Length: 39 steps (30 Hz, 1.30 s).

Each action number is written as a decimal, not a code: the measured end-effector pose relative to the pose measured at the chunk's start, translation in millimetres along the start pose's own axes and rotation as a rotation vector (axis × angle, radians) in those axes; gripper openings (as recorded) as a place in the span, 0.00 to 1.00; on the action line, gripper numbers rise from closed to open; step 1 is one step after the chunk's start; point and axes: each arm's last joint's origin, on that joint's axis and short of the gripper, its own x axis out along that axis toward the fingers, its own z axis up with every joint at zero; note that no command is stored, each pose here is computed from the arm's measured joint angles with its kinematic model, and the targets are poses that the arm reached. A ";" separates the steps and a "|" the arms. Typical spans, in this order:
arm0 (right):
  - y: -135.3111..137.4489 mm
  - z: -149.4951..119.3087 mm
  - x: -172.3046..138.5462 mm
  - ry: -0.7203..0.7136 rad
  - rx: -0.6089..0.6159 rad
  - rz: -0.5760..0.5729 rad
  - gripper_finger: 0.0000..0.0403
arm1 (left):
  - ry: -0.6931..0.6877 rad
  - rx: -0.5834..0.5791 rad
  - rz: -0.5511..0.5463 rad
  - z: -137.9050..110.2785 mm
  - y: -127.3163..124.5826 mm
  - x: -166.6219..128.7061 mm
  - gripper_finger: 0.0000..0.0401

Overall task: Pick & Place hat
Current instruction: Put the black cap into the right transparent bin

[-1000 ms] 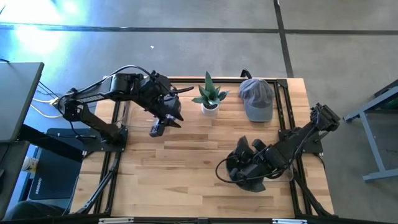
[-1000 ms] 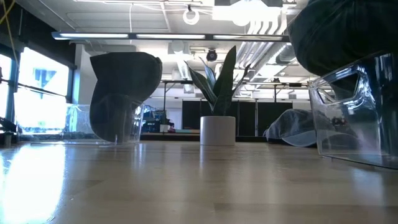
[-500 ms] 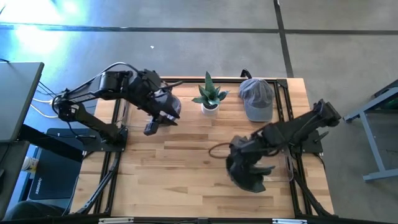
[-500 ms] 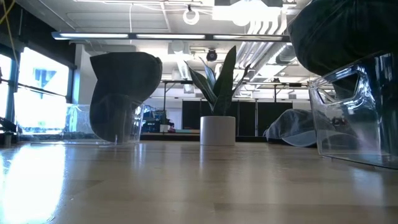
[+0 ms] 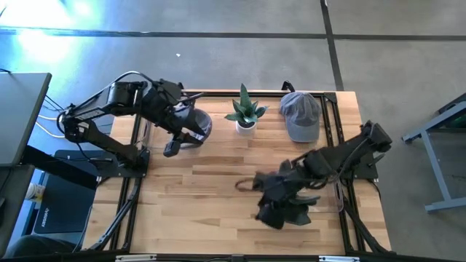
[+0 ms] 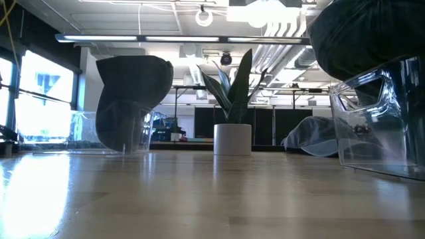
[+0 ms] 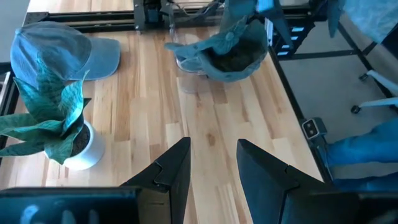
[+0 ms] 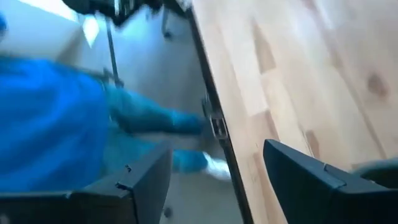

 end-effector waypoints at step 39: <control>-55.7 -18.7 74.3 0.102 0.398 -0.687 0.40 | 0.051 0.061 -0.005 -4.8 -0.2 0.7 0.31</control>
